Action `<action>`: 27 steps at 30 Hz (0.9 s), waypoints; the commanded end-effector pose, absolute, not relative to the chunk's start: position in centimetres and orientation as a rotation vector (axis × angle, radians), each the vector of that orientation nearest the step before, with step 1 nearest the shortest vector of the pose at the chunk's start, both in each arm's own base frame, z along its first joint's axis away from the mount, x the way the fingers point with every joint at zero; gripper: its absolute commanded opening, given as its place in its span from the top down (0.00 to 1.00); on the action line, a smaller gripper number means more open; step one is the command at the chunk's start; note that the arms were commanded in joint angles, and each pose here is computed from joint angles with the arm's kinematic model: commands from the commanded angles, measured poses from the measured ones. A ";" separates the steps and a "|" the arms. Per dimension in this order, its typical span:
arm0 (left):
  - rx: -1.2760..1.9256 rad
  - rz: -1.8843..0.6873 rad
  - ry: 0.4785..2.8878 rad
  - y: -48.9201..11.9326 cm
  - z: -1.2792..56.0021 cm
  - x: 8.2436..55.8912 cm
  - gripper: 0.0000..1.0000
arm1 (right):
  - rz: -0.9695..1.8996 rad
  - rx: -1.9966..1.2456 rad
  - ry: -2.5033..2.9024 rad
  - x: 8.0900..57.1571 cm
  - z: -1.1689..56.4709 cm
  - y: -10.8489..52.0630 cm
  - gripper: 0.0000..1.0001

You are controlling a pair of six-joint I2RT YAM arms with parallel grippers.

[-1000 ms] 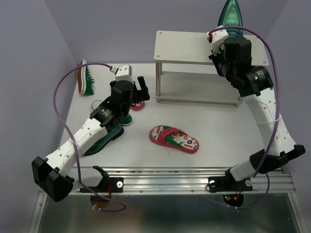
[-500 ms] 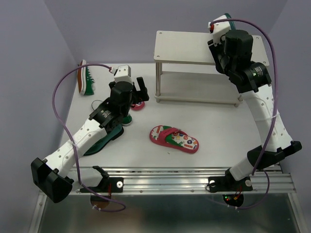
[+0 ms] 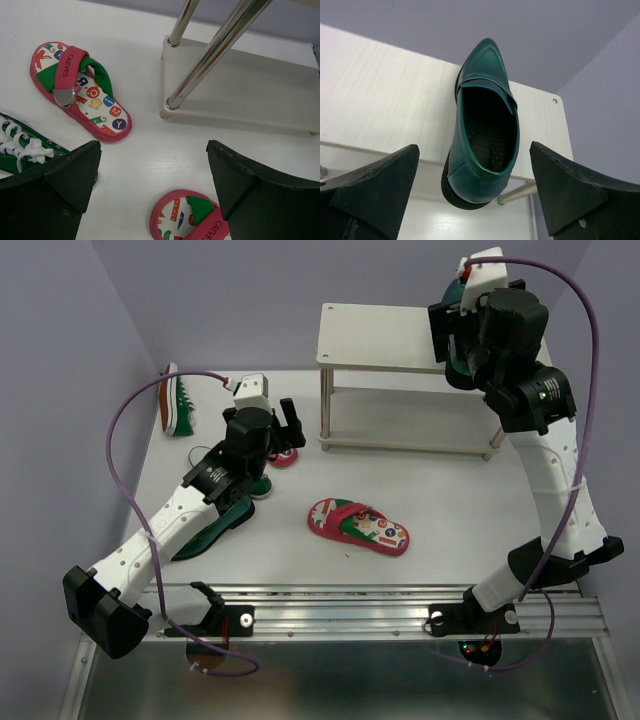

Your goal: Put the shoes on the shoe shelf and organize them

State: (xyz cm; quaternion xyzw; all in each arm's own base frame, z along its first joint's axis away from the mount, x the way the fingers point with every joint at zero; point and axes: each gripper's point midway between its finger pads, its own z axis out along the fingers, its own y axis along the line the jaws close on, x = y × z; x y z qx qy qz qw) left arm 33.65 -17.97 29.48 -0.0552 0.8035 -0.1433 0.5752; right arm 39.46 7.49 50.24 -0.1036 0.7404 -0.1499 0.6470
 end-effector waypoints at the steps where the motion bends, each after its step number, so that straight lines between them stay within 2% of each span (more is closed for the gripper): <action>1: -0.144 -0.334 1.840 -17.7 30.7 33.9 0.01 | -0.238 -0.002 1.550 37.2 55.4 6.0 0.00; 9: -0.137 -0.335 1.853 -18.0 30.2 34.3 0.01 | -0.119 0.243 1.542 34.0 54.7 4.1 0.00; 13: -0.137 -0.338 1.857 -18.2 30.1 34.4 0.01 | -0.001 0.195 1.585 33.1 52.9 5.7 0.00; 20: -0.131 -0.349 1.869 -18.7 29.7 34.6 0.01 | -0.010 0.168 1.719 33.8 47.4 6.7 0.00; 27: -0.141 -0.355 1.870 -18.7 29.7 34.6 0.01 | -0.083 0.199 1.776 34.8 44.6 6.2 0.00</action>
